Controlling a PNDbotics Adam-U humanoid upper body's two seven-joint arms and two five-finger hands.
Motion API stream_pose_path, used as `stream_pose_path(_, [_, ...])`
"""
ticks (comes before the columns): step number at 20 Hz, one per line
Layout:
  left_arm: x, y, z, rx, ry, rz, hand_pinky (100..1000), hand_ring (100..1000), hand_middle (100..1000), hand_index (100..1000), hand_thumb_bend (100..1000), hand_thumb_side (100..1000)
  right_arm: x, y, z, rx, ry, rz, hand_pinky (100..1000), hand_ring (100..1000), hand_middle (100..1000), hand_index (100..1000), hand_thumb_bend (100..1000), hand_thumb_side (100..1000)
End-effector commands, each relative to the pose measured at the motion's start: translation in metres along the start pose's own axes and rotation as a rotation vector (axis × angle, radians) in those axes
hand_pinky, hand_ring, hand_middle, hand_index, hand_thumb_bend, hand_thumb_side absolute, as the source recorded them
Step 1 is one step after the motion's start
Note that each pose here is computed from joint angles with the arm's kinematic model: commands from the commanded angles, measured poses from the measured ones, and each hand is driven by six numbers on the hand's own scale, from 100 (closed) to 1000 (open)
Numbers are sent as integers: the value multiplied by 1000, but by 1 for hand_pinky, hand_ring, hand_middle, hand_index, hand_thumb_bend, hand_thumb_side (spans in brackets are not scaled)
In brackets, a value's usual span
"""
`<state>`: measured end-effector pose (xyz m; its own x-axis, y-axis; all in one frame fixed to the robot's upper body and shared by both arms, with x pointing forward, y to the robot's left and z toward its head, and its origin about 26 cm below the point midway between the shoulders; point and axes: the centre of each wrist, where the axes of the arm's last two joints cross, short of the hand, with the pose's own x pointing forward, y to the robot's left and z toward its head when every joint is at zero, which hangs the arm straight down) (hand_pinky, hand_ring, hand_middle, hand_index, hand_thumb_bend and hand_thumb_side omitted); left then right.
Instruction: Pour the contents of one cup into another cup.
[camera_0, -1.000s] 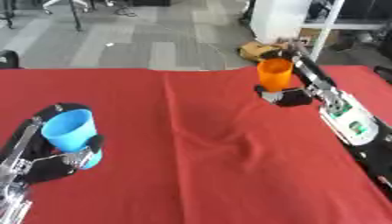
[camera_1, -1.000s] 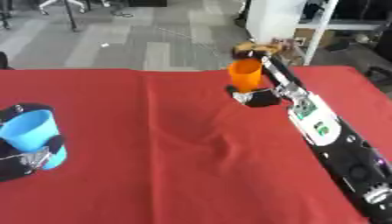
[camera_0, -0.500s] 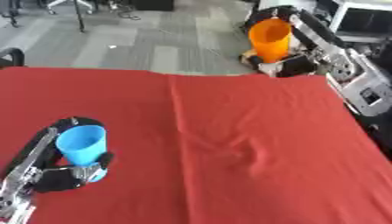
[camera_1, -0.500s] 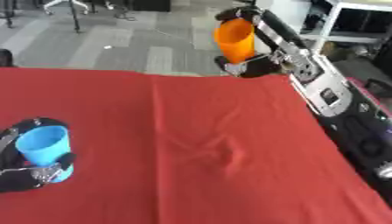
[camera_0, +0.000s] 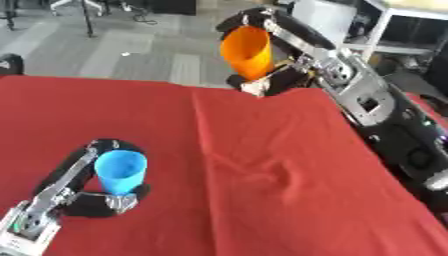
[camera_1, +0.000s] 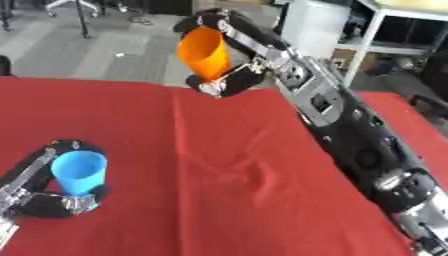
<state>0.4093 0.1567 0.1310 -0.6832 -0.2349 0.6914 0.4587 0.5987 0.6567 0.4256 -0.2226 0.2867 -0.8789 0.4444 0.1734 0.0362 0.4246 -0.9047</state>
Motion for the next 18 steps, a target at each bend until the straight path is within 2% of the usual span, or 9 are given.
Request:
stream_pose_path(1, [4, 0, -12, -13, -38, -36, 306, 449, 477, 647, 336, 100, 9, 0, -17, 9, -52, -16, 359, 329, 677, 852, 253, 100])
stream_pose_path(5, [4, -2, -21, -18, -61, -56, 307, 449, 476, 648, 343, 100, 16, 18, -31, 38, -95, -40, 354, 325, 677, 852, 257, 100])
stream_pose_path(8, [5, -2, -26, -21, -79, -72, 307, 448, 475, 647, 346, 100, 21, 28, -37, 67, -120, -28, 360, 329, 683, 854, 263, 100])
stream_pose_path(14, [2, -2, -29, -15, -80, -89, 308, 448, 475, 647, 345, 100, 35, 37, -44, 125, -197, 110, 403, 360, 709, 865, 278, 100])
stream_pose_path(18, [2, -1, -29, -11, -80, -90, 308, 448, 475, 647, 341, 100, 36, 43, -46, 136, -211, 139, 406, 361, 712, 864, 281, 100])
